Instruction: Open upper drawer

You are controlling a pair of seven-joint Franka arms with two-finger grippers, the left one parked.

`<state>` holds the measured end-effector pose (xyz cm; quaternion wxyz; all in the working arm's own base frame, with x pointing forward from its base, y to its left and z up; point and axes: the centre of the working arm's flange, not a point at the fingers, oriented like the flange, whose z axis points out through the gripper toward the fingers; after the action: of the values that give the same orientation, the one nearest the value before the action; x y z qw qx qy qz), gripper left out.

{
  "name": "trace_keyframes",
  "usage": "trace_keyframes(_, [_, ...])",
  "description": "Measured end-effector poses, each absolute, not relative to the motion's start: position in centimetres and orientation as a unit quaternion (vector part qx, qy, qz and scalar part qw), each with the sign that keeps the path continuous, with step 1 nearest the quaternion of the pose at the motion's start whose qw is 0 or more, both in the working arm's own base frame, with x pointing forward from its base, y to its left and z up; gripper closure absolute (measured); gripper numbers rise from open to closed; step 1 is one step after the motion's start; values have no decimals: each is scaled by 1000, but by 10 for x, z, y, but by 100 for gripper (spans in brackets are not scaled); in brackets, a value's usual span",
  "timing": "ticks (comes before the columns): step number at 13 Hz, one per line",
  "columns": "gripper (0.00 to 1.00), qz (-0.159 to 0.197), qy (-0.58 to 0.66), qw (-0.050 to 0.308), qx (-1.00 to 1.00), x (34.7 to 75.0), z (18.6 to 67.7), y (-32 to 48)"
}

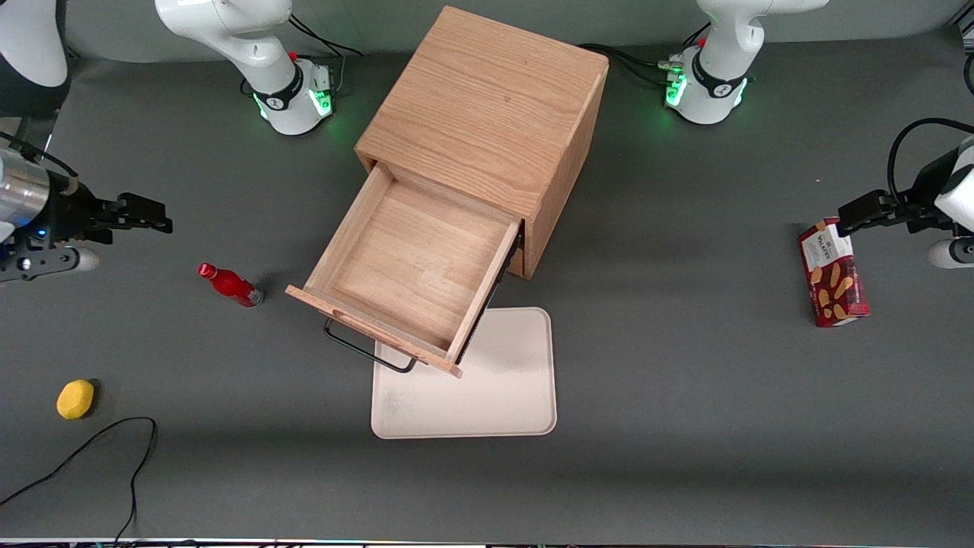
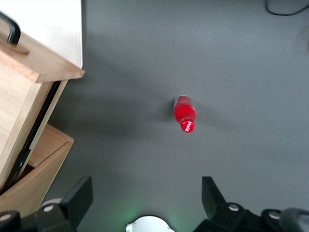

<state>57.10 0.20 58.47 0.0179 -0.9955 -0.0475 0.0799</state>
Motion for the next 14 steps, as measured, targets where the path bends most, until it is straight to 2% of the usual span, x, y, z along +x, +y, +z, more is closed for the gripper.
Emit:
trace_keyframes(6, [0, 40, -36, 19, -998, 564, 582, 0])
trace_keyframes(9, [0, 30, -19, 26, -999, 559, 587, -19])
trace_keyframes(14, [0, 20, -26, 26, -999, 565, 593, -3])
